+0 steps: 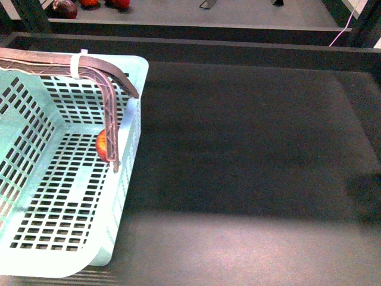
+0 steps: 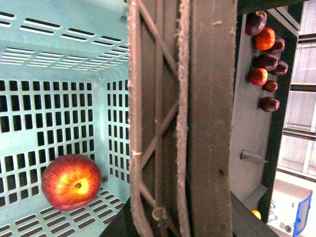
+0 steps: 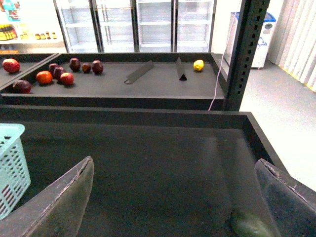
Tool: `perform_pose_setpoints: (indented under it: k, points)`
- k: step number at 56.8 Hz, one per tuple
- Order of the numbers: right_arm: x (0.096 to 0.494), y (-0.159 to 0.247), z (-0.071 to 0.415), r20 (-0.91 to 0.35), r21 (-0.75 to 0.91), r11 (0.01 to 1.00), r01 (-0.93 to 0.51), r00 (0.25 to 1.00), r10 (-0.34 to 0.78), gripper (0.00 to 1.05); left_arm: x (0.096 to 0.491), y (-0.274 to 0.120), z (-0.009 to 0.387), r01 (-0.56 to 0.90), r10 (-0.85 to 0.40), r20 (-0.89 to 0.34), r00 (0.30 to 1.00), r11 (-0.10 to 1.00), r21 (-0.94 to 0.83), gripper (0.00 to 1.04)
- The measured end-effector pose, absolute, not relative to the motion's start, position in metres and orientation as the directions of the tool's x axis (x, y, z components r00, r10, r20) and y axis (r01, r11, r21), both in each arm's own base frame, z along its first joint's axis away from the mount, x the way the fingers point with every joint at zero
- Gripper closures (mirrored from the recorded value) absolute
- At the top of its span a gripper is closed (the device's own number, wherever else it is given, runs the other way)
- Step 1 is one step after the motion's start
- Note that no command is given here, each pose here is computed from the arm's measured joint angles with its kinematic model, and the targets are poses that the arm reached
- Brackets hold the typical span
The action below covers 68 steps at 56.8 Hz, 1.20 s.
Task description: Pick apple with right arm and hold basket with left
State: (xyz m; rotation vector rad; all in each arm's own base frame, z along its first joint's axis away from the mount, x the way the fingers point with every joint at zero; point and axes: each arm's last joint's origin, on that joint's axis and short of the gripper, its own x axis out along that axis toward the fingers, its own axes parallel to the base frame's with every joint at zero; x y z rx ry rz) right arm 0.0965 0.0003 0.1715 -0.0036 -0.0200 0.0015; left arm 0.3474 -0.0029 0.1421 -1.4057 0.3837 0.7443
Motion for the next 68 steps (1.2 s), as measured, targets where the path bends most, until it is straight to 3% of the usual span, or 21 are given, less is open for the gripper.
perform_pose_setpoints:
  k: [10, 16, 22, 27, 28, 30, 32, 33, 34, 38, 41, 46, 57, 68]
  points:
    - [0.097, 0.0, 0.171, 0.02, -0.004, 1.0, -0.001, 1.0, 0.002, 0.09, 0.335, -0.005, 0.162, -0.672, 0.231, -0.658, 0.716, -0.027, -0.74, 0.32]
    - [0.097, 0.0, 0.171, 0.02, -0.004, 1.0, -0.001, 1.0, 0.002, 0.09, 0.316, -0.013, 0.187, -0.661, 0.235, -0.648, 0.725, -0.03, -0.75, 0.07]
    - [0.097, 0.0, 0.171, 0.02, -0.004, 1.0, -0.001, 1.0, 0.002, 0.09, 0.296, -0.021, 0.211, -0.672, 0.265, -0.645, 0.716, 0.013, -0.74, 0.07]
    - [0.097, 0.0, 0.171, 0.02, -0.004, 1.0, -0.002, 1.0, 0.002, 0.09, 0.288, -0.03, 0.227, -0.634, 0.255, -0.601, 0.757, 0.069, -0.77, 0.07]
    - [0.097, 0.0, 0.171, 0.02, -0.004, 1.0, -0.002, 1.0, 0.002, 0.09, 0.286, -0.035, 0.231, -0.545, 0.174, -0.519, 0.837, 0.18, -0.819, 0.13]
    - [0.097, 0.0, 0.171, 0.02, -0.004, 1.0, -0.002, 1.0, 0.002, 0.09, 0.284, -0.039, 0.233, -0.442, 0.107, -0.43, 0.896, 0.282, -0.851, 0.17]
    - [0.097, 0.0, 0.171, 0.02, -0.004, 1.0, -0.001, 1.0, 0.001, 0.09, 0.277, -0.044, 0.235, -0.284, 0.051, -0.293, 0.955, 0.457, -0.843, 0.25]
    - [0.097, 0.0, 0.171, 0.02, -0.004, 1.0, -0.001, 1.0, 0.001, 0.09, 0.275, -0.045, 0.235, -0.25, 0.039, -0.264, 0.964, 0.477, -0.842, 0.26]
    - [0.097, 0.0, 0.171, 0.02, -0.004, 1.0, -0.001, 1.0, 0.001, 0.09, 0.27, -0.047, 0.235, -0.174, 0.013, -0.206, 0.979, 0.584, -0.793, 0.3]
    - [0.097, 0.0, 0.171, 0.02, -0.004, 1.0, -0.001, 1.0, 0.001, 0.09, 0.253, -0.045, 0.233, -0.009, -0.025, -0.052, 0.998, 0.825, -0.566, 0.43]
    - [0.096, 0.0, 0.171, 0.02, -0.004, 1.0, -0.001, 1.0, 0.001, 0.09, 0.244, -0.039, 0.231, 0.011, -0.013, -0.004, 1.0, 0.904, -0.427, 0.51]
    - [0.097, 0.0, 0.171, 0.02, -0.004, 1.0, -0.001, 1.0, 0.001, 0.09, 0.228, -0.031, 0.222, 0.005, -0.003, 0.011, 1.0, 0.982, -0.189, 0.68]
    - [0.097, 0.0, 0.171, 0.02, -0.004, 1.0, -0.001, 1.0, 0.001, 0.09, 0.201, -0.02, 0.201, 0.002, -0.003, -0.015, 1.0, 0.999, -0.043, 1.02]
    - [0.097, 0.0, 0.171, 0.02, -0.004, 1.0, -0.001, 1.0, 0.001, 0.09, 0.174, -0.009, 0.188, 0.025, -0.025, -0.007, 1.0, 1.0, -0.017, 1.01]
